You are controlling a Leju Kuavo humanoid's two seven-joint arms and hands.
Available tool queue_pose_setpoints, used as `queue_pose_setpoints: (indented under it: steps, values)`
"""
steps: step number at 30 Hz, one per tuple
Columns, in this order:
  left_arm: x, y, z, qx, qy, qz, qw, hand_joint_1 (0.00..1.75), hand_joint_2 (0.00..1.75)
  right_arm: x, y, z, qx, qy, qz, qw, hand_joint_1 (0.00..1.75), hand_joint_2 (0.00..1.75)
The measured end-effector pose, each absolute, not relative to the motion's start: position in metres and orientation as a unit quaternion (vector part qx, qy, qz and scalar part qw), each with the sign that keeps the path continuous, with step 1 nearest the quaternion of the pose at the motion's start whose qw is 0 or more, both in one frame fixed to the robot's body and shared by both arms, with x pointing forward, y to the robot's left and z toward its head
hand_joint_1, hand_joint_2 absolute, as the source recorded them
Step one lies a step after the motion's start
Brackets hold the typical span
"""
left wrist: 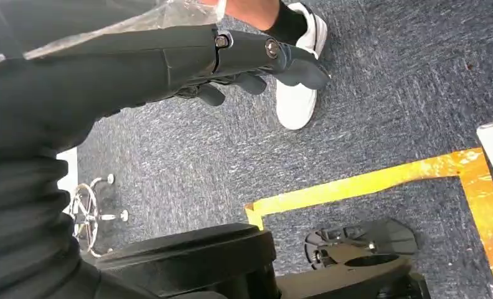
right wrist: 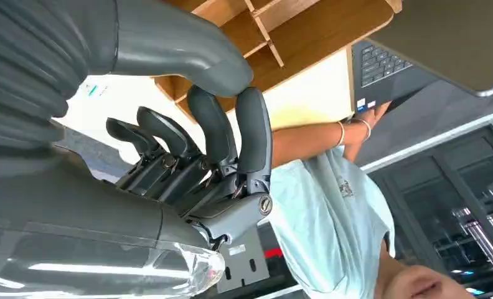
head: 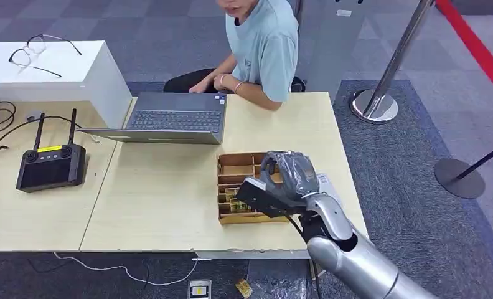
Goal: Pass the card to the sensor for recognition and then transmit it.
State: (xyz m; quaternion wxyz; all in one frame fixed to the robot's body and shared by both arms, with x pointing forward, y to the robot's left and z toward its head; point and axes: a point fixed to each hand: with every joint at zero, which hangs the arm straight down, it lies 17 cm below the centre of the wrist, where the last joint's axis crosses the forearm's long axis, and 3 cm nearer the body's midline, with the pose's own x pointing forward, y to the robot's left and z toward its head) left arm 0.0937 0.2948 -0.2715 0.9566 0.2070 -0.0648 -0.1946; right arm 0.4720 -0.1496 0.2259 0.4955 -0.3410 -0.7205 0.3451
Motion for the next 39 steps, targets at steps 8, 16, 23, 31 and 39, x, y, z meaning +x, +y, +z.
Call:
queue_pose_setpoints:
  steps: [8,16,23,31,39]
  values:
    - [0.094,0.293,-0.271,0.206,-0.065,-0.195,0.957,0.0,1.75,0.471,-0.146,0.227,-0.335,-0.724,0.341,0.496,1.75,1.75]
    - [0.094,0.291,-0.271,0.205,-0.066,-0.195,0.957,0.0,1.75,0.47,-0.14,0.207,-0.33,-0.708,0.368,0.504,1.61,1.75]
    - [0.095,0.29,-0.271,0.204,-0.067,-0.199,0.956,0.0,1.75,0.466,-0.135,0.175,-0.325,-0.684,0.398,0.518,1.43,1.75]
    - [0.094,0.29,-0.271,0.205,-0.066,-0.199,0.956,0.0,1.75,0.462,-0.136,0.144,-0.325,-0.659,0.422,0.53,1.33,1.75]
    - [0.094,0.29,-0.271,0.205,-0.066,-0.2,0.956,0.0,1.75,0.46,-0.14,0.128,-0.328,-0.645,0.432,0.538,1.2,1.75]
